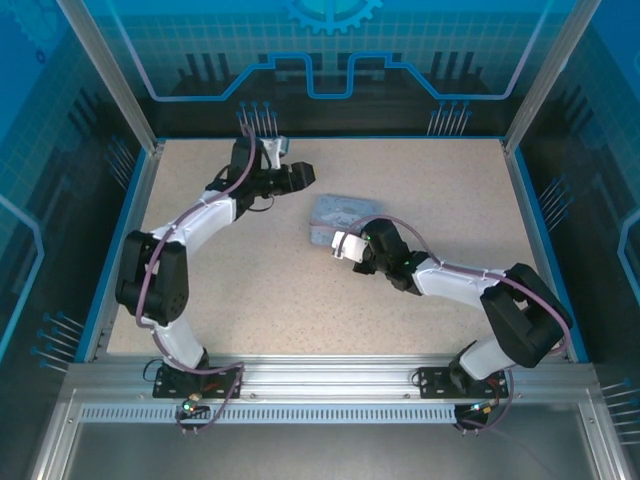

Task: Unlock the padlock with the key

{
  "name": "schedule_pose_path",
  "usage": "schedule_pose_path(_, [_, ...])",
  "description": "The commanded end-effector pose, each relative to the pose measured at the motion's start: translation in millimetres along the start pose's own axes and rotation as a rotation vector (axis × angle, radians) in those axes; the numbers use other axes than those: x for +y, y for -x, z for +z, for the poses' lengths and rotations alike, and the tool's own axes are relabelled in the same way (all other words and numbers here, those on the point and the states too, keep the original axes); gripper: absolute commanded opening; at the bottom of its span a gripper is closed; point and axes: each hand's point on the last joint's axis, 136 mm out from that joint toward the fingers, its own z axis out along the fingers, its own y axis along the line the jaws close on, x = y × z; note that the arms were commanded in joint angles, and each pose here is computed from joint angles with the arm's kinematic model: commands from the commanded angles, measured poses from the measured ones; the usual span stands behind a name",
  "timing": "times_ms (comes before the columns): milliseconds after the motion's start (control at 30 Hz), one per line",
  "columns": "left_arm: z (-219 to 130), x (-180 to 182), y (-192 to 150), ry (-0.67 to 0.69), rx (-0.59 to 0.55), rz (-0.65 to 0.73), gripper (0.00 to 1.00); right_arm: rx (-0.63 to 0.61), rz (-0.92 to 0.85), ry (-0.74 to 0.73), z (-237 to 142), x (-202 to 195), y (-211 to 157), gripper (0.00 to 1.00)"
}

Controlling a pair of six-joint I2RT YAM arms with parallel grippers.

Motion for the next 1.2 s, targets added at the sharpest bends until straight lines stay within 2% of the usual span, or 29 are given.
schedule_pose_path(0, [20,0,-28,0.032,0.113,0.062,0.63,0.066,-0.052,-0.047,2,-11,-11,0.0])
schedule_pose_path(167, [50,-20,-47,0.033,0.205,0.161,0.62,0.147,-0.125,-0.071,11,-9,-24,0.01])
schedule_pose_path(533, [86,-29,-63,-0.026,0.268,0.139,0.58,0.207,-0.138,-0.029,21,4,-40,0.01])
schedule_pose_path(900, [102,8,-84,0.065,0.306,0.095,0.58,0.245,-0.122,0.04,24,18,-50,0.03])
schedule_pose_path(1167, [97,38,-96,0.113,0.293,0.01,0.58,0.299,0.069,0.175,16,29,-52,0.08])
